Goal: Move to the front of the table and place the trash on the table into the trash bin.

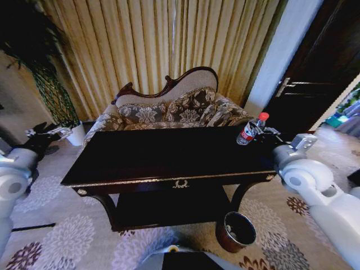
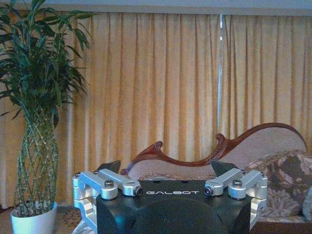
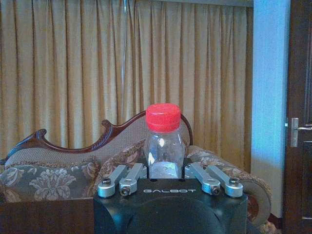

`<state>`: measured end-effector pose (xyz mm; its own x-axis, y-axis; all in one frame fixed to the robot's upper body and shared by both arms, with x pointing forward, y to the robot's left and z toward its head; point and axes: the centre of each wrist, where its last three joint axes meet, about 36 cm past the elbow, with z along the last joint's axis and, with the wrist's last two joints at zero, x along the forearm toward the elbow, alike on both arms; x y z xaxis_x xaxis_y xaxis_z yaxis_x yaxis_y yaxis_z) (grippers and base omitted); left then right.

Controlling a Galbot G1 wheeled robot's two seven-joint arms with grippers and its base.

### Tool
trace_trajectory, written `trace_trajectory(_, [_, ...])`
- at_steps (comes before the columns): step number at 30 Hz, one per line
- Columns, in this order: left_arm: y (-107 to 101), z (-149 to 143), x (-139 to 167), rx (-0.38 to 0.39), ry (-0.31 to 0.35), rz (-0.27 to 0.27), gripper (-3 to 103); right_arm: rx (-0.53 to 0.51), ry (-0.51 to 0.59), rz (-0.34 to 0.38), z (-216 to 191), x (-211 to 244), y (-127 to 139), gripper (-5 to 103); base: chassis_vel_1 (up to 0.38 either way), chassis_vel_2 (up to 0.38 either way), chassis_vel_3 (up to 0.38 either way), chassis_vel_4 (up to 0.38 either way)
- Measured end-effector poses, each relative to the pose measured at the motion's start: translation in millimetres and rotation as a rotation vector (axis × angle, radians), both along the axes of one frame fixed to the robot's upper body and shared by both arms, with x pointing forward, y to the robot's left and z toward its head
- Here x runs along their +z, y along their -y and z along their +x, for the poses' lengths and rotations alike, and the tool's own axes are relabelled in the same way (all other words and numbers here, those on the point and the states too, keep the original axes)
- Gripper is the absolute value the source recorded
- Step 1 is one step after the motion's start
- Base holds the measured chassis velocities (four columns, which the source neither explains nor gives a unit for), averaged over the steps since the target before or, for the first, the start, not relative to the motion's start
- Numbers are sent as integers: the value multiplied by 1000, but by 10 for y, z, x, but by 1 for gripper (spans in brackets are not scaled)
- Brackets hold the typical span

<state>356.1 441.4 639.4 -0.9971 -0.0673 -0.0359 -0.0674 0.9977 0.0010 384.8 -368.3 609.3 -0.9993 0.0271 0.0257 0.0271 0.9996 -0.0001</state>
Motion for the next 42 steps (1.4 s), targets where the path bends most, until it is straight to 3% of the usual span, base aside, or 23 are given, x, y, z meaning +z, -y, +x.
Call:
trace_trajectory(30, [92,27,-91,-33,-8,-14,100,-12,-18,24,-9,-148,-9,28,123,-118,-124,121])
trace_trajectory(36, [174,36,-240,-58,-6,-46,100,-21,-40,28,-12,-350,-50,28,67,-69,-61,70])
trace_trajectory(42, [254,31,-361,-60,-4,-37,100,-26,-59,30,-40,-527,-48,28,0,0,0,0])
